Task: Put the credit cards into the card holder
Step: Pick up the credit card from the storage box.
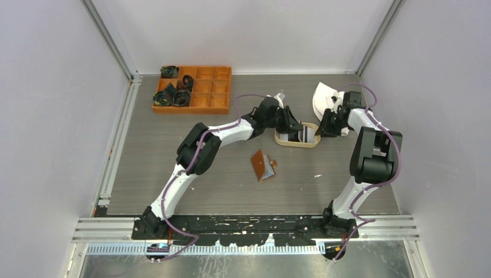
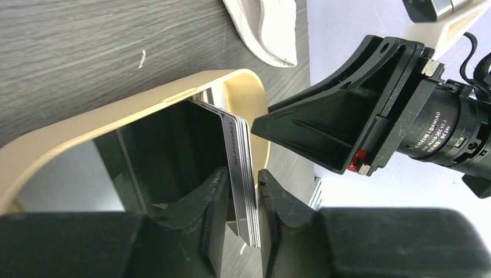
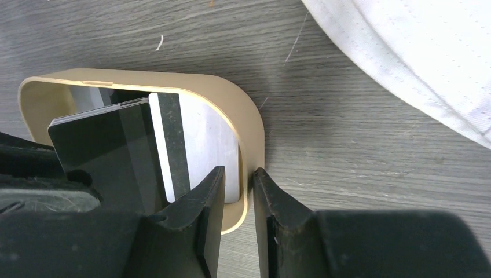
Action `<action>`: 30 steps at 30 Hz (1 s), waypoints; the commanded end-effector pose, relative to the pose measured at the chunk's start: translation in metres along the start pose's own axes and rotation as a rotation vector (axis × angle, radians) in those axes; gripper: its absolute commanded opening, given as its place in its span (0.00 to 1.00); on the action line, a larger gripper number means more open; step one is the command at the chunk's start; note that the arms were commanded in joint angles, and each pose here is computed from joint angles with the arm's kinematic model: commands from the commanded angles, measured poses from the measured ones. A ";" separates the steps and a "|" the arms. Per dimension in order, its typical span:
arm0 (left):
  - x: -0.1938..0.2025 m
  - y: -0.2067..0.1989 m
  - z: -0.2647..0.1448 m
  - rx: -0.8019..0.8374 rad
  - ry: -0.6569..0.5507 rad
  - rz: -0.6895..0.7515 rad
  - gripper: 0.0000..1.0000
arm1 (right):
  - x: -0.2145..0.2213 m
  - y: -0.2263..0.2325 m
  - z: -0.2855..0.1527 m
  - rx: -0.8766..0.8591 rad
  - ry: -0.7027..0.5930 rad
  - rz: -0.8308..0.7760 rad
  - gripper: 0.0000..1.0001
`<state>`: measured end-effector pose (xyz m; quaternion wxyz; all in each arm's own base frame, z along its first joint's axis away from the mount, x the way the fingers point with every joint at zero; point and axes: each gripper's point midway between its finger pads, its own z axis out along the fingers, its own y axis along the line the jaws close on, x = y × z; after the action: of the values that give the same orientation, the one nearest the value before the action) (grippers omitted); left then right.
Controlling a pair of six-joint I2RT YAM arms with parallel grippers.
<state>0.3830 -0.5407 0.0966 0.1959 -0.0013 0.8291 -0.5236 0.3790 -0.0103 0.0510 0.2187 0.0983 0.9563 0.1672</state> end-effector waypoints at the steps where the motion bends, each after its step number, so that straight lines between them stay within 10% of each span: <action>1: 0.007 -0.025 0.004 0.053 0.035 0.033 0.29 | -0.017 0.022 -0.007 -0.079 -0.040 -0.017 0.30; 30: 0.012 0.009 0.009 -0.172 0.120 0.106 0.33 | -0.018 0.024 -0.007 -0.090 -0.039 -0.020 0.30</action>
<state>0.3751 -0.5368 0.0658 0.1764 0.0494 0.8905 -0.4164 0.3787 -0.0010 0.0531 0.2167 0.0918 0.9535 0.1884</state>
